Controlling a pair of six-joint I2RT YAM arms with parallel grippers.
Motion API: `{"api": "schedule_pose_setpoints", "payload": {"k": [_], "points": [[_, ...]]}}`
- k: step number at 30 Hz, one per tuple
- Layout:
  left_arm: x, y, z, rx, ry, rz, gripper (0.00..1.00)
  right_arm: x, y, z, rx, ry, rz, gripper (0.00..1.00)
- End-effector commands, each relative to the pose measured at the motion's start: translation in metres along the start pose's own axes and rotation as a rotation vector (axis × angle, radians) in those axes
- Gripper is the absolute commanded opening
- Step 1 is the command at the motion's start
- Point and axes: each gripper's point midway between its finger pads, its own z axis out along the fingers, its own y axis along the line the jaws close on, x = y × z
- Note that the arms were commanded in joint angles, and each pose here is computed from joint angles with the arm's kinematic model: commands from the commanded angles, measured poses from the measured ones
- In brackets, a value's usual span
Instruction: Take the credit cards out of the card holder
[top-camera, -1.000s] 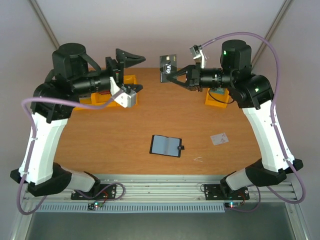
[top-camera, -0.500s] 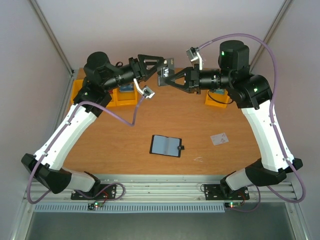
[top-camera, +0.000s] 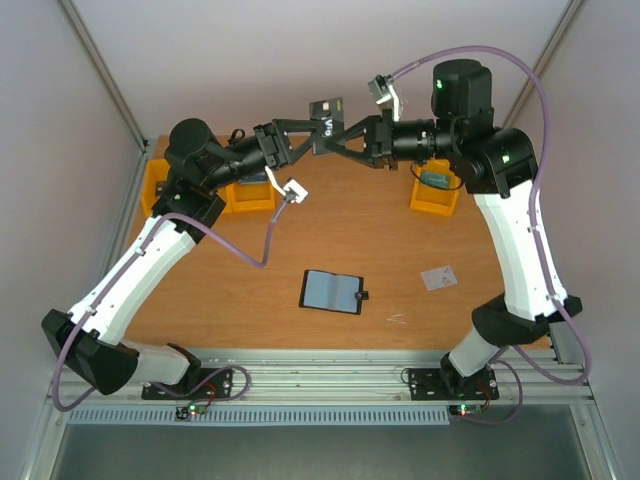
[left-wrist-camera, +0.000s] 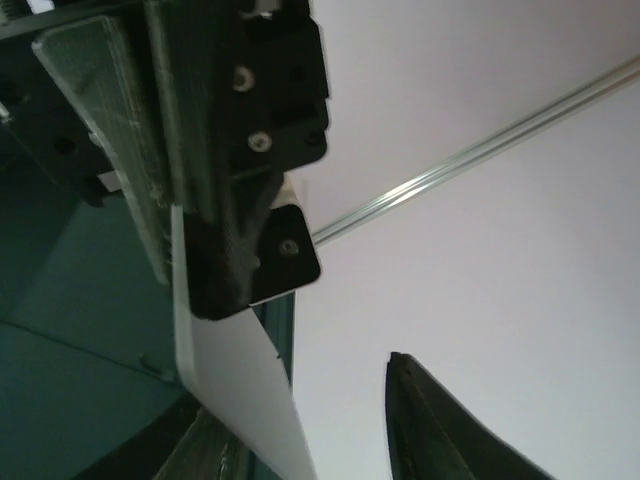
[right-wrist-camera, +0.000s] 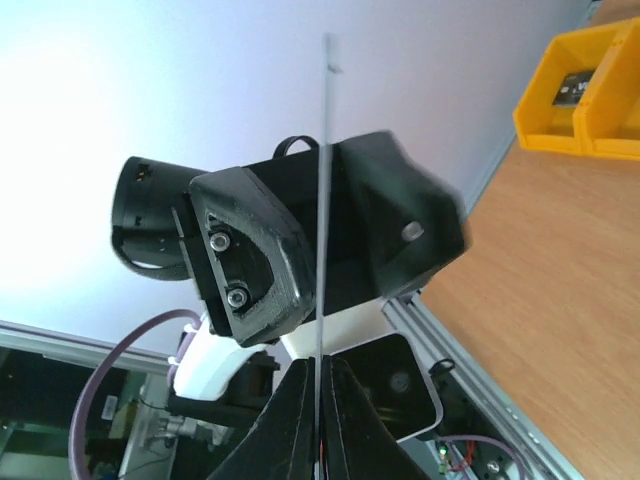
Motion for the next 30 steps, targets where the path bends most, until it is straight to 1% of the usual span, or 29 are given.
{"api": "schedule_pose_setpoints", "payload": {"k": [1, 2, 3, 7, 11, 13, 14, 17, 18, 20, 21, 22, 24, 25, 26, 27, 29, 30], "points": [[-0.004, 0.025, -0.006, -0.076, -0.011, 0.031, 0.31, 0.002, -0.008, 0.007, 0.014, 0.075, -0.008, 0.01], [-0.002, 0.025, -0.007, -0.074, -0.003, 0.026, 0.25, 0.003, -0.011, 0.008, 0.02, 0.093, -0.007, 0.01], [0.0, 0.025, -0.007, -0.069, 0.008, 0.021, 0.23, 0.007, -0.014, 0.006, 0.032, 0.109, 0.001, 0.01], [0.008, 0.025, -0.01, -0.044, 0.056, -0.018, 0.22, 0.01, -0.025, 0.0, 0.059, 0.128, 0.004, 0.01], [0.007, 0.022, -0.01, -0.031, 0.057, -0.032, 0.19, 0.009, -0.026, -0.002, 0.056, 0.127, 0.0, 0.01], [0.006, 0.021, -0.01, -0.032, 0.05, -0.03, 0.09, 0.007, -0.025, -0.002, 0.054, 0.121, -0.003, 0.01], [0.004, 0.02, -0.009, -0.036, 0.044, -0.021, 0.01, 0.006, -0.026, -0.002, 0.056, 0.117, -0.004, 0.01], [-0.001, 0.015, -0.009, -0.039, 0.032, 0.017, 0.0, 0.005, -0.027, -0.003, 0.063, 0.109, -0.005, 0.01], [-0.001, 0.012, -0.009, -0.03, 0.038, 0.018, 0.0, 0.003, -0.028, -0.003, 0.069, 0.103, -0.005, 0.03], [0.004, 0.001, -0.01, 0.024, 0.074, -0.01, 0.0, -0.001, -0.033, -0.009, 0.102, 0.074, -0.006, 0.29], [0.01, -0.006, -0.012, 0.07, 0.113, -0.03, 0.0, -0.004, -0.038, -0.014, 0.136, 0.051, -0.012, 0.44], [0.017, -0.018, -0.014, 0.145, 0.156, -0.064, 0.0, -0.008, -0.046, -0.022, 0.195, 0.012, -0.018, 0.56], [0.026, -0.053, -0.03, 0.392, 0.234, -0.176, 0.0, -0.014, -0.061, -0.039, 0.314, -0.056, -0.029, 0.73], [0.026, -0.07, -0.043, 0.54, 0.26, -0.256, 0.0, -0.016, -0.069, -0.048, 0.372, -0.081, -0.063, 0.79], [0.026, -0.083, -0.058, 0.675, 0.288, -0.329, 0.0, -0.015, -0.072, -0.058, 0.424, -0.109, -0.083, 0.89], [0.022, -0.097, -0.076, 0.802, 0.331, -0.433, 0.0, -0.015, -0.079, -0.066, 0.471, -0.126, -0.092, 0.97], [0.019, -0.128, -0.109, 1.015, 0.422, -0.539, 0.0, -0.013, -0.092, -0.079, 0.563, -0.153, -0.109, 0.99], [0.02, -0.144, -0.129, 1.12, 0.479, -0.56, 0.0, -0.012, -0.099, -0.083, 0.6, -0.159, -0.114, 0.99]]}}
